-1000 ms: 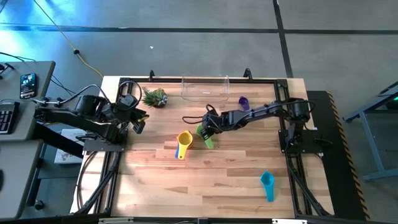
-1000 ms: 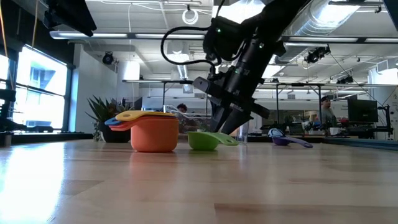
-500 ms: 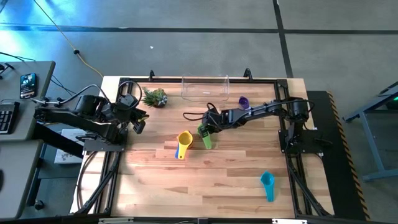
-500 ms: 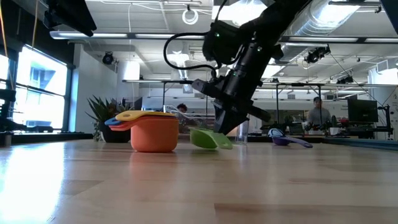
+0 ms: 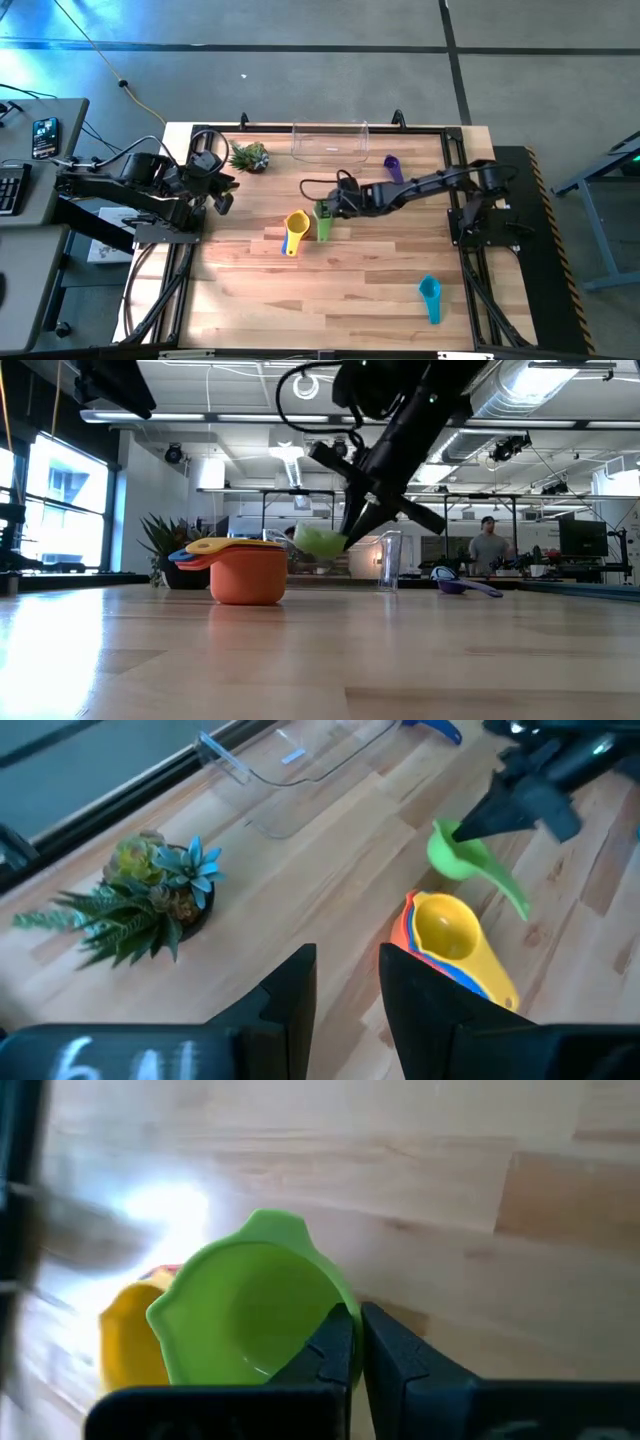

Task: Nest measuring cups in basket
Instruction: Stack the green measuring cup on top of the yellow measuring cup, then stack the light blue measuring cup on top of the green measuring cup

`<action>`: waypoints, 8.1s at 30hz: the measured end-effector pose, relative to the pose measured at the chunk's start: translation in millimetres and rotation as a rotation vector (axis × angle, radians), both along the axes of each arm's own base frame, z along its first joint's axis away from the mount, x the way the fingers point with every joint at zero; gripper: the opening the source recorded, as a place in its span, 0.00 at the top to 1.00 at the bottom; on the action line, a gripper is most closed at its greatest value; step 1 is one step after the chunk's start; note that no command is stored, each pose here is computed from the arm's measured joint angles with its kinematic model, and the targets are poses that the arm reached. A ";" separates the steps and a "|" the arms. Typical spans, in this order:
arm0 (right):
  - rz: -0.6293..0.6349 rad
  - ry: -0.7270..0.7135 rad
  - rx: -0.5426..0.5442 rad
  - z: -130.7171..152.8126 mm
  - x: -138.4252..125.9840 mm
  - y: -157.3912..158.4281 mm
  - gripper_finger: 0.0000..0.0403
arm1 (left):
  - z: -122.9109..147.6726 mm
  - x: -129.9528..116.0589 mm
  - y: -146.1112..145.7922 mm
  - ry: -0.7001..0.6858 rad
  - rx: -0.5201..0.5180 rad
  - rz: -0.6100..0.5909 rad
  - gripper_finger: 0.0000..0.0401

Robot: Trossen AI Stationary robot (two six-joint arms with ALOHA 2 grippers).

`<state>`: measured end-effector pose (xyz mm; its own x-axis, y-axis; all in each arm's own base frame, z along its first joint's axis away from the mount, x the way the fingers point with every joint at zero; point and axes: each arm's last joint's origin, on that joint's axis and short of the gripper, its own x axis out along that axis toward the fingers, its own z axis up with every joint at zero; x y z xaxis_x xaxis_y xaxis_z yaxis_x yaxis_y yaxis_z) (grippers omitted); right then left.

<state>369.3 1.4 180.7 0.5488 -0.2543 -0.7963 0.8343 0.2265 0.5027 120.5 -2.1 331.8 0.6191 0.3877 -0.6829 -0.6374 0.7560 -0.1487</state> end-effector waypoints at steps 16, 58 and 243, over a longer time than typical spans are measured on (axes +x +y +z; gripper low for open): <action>-0.226 -0.129 -0.100 76.6 29.2 31.5 1.00 | -0.7 0.3 -1.9 0.102 0.113 -0.231 0.74; -0.214 0.099 0.106 20.2 85.0 48.3 0.93 | -0.7 0.3 -1.9 0.114 0.134 -0.256 0.74; -0.069 -0.023 -0.073 91.3 19.3 72.9 1.00 | -1.9 2.1 -3.2 0.060 -0.009 -0.153 0.74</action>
<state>388.6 74.3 272.0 0.5456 -0.3489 -0.7620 0.8378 0.2050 0.5060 122.6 -5.3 330.0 0.6288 0.2857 -0.7232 -0.5228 0.8438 -0.1213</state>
